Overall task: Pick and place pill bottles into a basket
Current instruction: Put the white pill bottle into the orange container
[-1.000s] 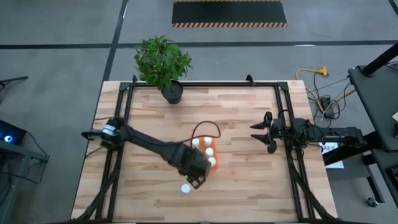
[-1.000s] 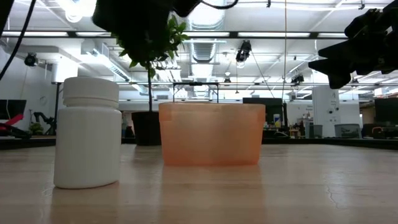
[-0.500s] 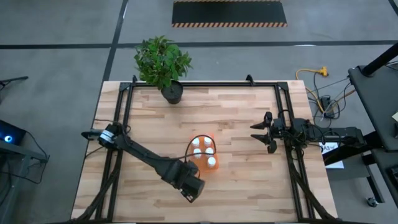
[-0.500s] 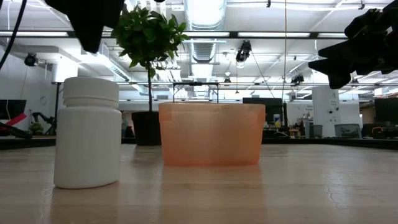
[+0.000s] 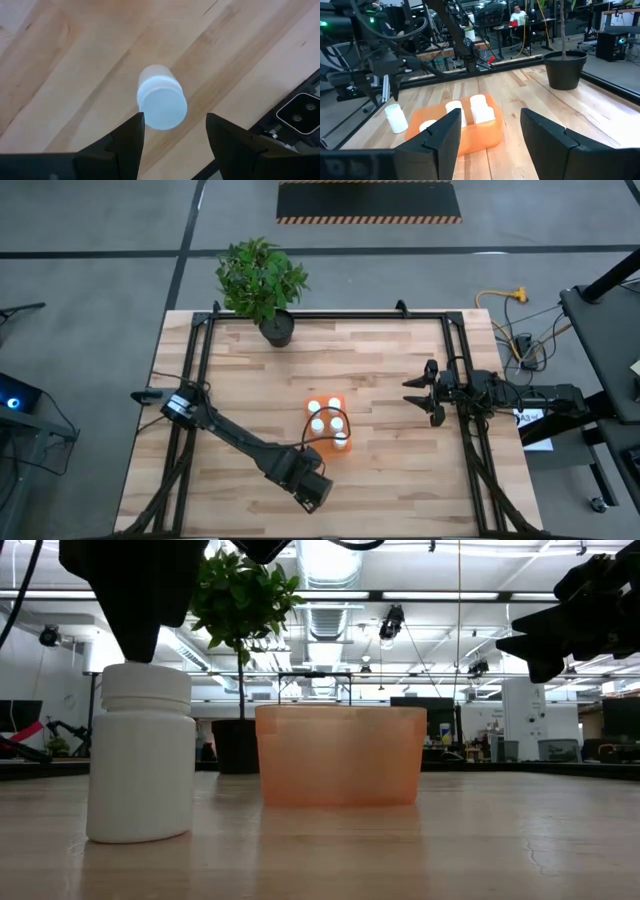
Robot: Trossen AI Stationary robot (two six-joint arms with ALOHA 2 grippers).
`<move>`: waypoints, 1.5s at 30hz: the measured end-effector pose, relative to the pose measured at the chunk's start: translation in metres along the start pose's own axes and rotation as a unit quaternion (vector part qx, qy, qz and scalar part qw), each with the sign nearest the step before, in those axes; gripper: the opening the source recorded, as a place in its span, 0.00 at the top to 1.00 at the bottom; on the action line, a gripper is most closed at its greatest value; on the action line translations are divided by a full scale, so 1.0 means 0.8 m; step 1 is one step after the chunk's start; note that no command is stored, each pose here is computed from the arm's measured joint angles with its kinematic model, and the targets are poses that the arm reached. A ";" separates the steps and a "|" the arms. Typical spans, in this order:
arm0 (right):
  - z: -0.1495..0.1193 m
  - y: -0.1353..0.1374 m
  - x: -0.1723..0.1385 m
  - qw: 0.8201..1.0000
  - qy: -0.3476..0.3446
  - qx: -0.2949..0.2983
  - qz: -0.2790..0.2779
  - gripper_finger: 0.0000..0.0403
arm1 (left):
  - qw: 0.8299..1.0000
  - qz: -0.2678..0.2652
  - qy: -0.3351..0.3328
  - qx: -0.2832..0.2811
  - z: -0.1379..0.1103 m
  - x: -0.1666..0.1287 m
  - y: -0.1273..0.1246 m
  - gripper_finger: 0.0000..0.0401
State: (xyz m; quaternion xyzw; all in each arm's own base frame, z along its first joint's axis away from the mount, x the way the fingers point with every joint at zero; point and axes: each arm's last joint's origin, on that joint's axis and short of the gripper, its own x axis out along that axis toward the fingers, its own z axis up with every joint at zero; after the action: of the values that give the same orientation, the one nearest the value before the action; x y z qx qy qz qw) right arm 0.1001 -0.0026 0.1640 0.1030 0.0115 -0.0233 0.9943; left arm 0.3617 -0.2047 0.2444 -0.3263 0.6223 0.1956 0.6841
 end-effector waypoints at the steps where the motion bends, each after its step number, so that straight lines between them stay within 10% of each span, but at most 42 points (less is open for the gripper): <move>1: 0.000 0.000 0.000 1.000 0.000 0.000 0.000 0.52 | 1.000 0.000 0.000 0.000 0.000 0.001 0.000 0.52; 45: 0.000 0.000 0.000 1.000 0.000 0.000 0.000 0.52 | 1.000 0.015 0.007 0.003 -0.001 0.023 0.009 0.52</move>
State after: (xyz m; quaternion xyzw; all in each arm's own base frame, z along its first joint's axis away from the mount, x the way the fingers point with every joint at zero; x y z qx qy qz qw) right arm 0.1001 -0.0025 0.1640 0.1030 0.0116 -0.0232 0.9943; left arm 0.3592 -0.2026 0.2246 -0.3161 0.6328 0.2017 0.6774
